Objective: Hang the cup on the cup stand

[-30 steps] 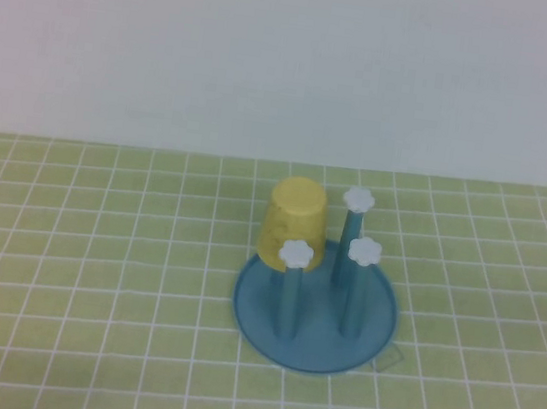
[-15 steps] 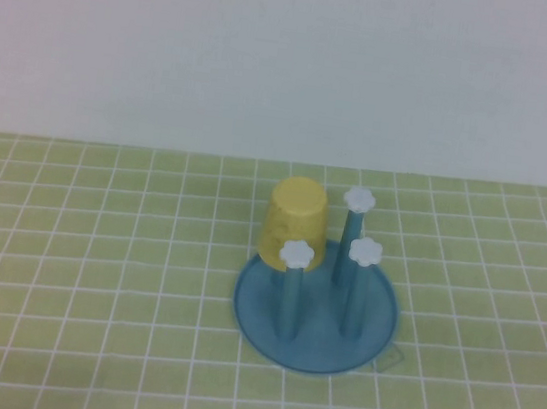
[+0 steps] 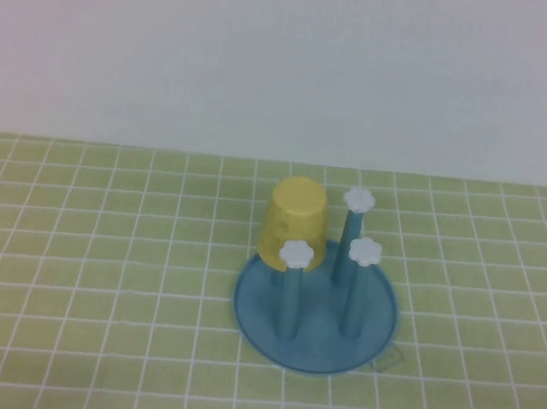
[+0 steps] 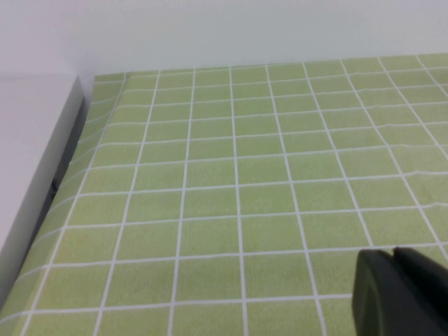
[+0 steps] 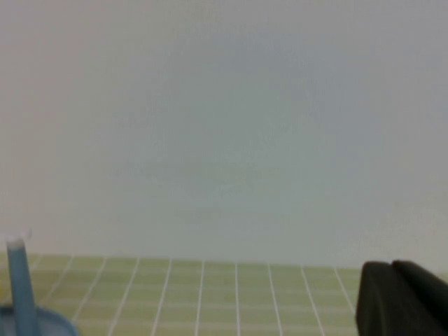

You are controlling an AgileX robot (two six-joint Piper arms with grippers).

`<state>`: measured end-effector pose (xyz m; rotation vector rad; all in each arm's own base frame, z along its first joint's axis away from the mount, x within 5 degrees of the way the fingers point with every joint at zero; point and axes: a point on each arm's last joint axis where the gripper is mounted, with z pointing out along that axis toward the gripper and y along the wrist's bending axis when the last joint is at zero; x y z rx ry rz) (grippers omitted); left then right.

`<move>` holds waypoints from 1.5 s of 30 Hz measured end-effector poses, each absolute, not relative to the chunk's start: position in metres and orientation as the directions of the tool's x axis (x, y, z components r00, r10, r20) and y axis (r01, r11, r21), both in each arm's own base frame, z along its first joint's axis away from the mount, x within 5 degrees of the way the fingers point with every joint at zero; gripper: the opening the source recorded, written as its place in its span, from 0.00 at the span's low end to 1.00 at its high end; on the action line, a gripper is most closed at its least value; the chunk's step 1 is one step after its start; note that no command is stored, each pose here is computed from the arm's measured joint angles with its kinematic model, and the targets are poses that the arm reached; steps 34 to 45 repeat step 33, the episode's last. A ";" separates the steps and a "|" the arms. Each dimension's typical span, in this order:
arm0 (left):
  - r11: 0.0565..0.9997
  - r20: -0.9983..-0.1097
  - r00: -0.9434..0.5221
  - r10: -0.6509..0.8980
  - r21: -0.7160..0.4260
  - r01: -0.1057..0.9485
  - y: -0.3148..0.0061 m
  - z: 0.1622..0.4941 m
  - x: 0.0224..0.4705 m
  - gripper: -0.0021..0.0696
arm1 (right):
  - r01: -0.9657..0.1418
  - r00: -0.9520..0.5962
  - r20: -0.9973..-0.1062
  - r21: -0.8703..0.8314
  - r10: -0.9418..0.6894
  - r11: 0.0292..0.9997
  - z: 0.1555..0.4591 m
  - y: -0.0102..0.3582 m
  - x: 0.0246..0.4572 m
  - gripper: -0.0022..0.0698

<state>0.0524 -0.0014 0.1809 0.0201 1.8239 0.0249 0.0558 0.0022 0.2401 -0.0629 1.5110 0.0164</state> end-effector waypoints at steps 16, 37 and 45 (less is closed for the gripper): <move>1.000 -0.967 -0.253 0.027 0.028 0.001 -0.001 0.181 0.052 0.03 | -0.127 -0.287 -0.956 -0.030 -0.065 0.992 0.171 0.008 0.052 0.03; 1.000 -0.967 -0.253 0.027 0.028 0.001 -0.001 0.181 0.052 0.03 | -0.046 -0.327 -0.942 0.097 0.077 0.994 0.169 0.006 0.052 0.03; 1.000 -0.967 -0.253 0.027 0.028 0.001 -0.001 0.181 0.052 0.03 | -0.046 -0.327 -0.942 0.097 0.077 0.994 0.169 0.006 0.052 0.03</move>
